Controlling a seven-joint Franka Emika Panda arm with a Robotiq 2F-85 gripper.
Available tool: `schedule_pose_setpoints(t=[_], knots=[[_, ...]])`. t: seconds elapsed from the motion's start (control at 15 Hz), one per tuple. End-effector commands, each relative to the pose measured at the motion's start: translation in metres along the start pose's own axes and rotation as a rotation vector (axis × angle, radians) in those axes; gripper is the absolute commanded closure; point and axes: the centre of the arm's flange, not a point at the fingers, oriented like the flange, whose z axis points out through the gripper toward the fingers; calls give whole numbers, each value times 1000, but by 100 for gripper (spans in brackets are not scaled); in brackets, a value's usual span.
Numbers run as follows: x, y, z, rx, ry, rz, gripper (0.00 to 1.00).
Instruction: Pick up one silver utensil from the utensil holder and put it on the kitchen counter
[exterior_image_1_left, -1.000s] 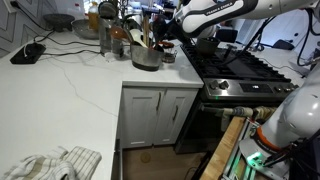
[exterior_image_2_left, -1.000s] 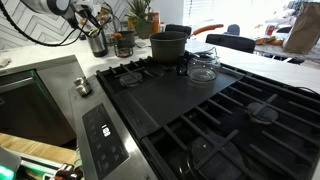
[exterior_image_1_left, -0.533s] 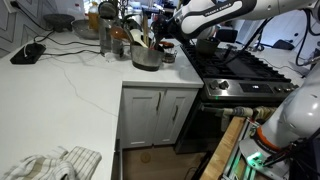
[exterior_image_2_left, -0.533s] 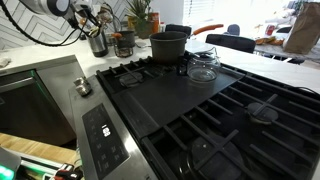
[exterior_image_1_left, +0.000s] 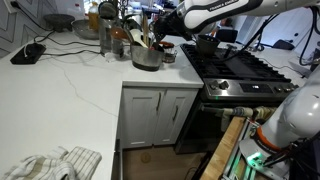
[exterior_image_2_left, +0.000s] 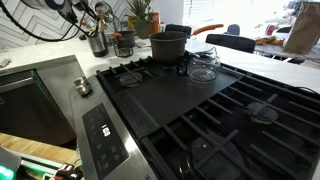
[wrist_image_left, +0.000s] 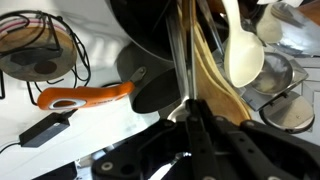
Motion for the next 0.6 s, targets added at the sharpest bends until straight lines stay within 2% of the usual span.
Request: schedule_pose_setpoints(t=[0.0, 0.53], knots=[[9, -3, -25, -20, 33, -25, 99], [31, -8, -75, -36, 65, -45, 99]])
